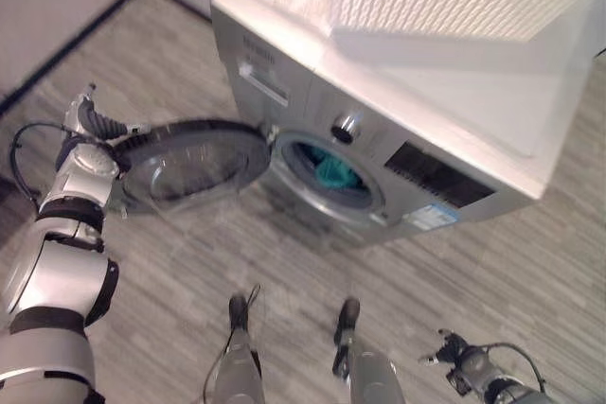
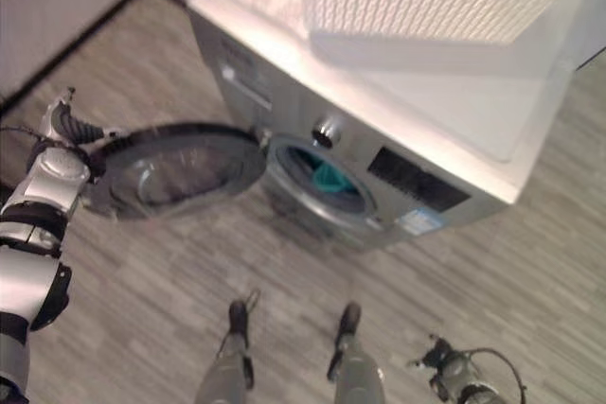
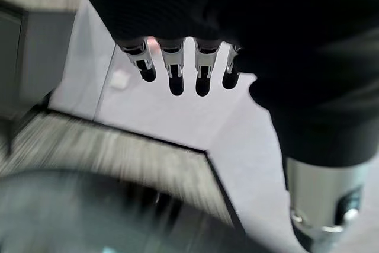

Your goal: Grab the laundry basket,head to the washer,open it,put in the laundry and shut it.

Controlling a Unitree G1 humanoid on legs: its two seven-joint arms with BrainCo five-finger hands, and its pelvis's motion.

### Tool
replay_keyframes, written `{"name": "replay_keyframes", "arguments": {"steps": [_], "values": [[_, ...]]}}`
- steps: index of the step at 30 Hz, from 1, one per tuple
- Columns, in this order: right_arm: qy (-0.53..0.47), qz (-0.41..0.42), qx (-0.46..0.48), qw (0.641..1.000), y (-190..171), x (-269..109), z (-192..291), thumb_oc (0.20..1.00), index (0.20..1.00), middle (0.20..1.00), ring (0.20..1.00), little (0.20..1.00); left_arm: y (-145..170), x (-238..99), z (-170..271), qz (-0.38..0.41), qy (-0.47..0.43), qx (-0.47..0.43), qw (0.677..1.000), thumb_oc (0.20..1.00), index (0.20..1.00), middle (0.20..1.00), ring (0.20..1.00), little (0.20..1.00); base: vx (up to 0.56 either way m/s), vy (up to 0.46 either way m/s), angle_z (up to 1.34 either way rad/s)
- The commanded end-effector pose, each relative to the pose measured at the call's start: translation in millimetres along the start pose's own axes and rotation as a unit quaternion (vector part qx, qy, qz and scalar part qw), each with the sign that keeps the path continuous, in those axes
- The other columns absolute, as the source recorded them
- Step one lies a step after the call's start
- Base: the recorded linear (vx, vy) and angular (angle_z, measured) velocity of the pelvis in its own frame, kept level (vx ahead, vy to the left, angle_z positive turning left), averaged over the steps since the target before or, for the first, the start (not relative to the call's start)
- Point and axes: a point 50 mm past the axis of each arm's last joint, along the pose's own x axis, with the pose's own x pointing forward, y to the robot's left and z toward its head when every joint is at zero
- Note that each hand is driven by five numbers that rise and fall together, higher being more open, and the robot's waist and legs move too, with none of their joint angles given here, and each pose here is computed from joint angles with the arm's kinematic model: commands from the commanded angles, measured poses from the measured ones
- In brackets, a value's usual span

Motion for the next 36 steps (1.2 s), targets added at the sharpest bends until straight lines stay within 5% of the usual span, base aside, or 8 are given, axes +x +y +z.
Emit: {"name": "replay_keyframes", "arguments": {"steps": [1,14,21,26,29,36], "values": [[0.007,-0.015,-0.001,1.0,0,-1,-7,1.0,1.0,1.0,1.0,1.0,33,9,13,0.07,0.006,-0.053,0.996,1.0,1.0,1.0,1.0,1.0,0.04,-0.024,0.18],[-0.083,-0.003,-0.047,0.995,4,-3,24,1.0,1.0,1.0,1.0,1.0,9,-21,-94,0.017,0.172,-0.12,0.978,1.0,1.0,1.0,1.0,1.0,0.02,-0.001,-0.04],[-0.07,-0.008,-0.066,0.995,-8,-5,7,1.0,1.0,1.0,1.0,1.0,-39,-56,-137,-0.063,0.22,-0.112,0.967,1.0,1.0,1.0,1.0,1.0,0.03,0.001,-0.18],[-0.062,-0.027,-0.068,0.995,-26,-5,4,1.0,1.0,1.0,1.0,1.0,-100,-74,-109,-0.181,0.158,-0.11,0.964,1.0,1.0,1.0,1.0,1.0,0.0,-0.02,-0.16],[-0.036,-0.028,-0.085,0.995,-26,-4,-7,1.0,1.0,1.0,1.0,1.0,-168,-107,-60,-0.277,0.095,-0.189,0.937,1.0,1.0,1.0,1.0,1.0,0.0,-0.034,0.01],[-0.073,-0.021,-0.105,0.992,-11,-2,19,1.0,1.0,1.0,1.0,1.0,-253,-189,42,-0.435,-0.009,-0.243,0.867,1.0,1.0,1.0,1.0,1.0,0.01,-0.037,0.12]]}}
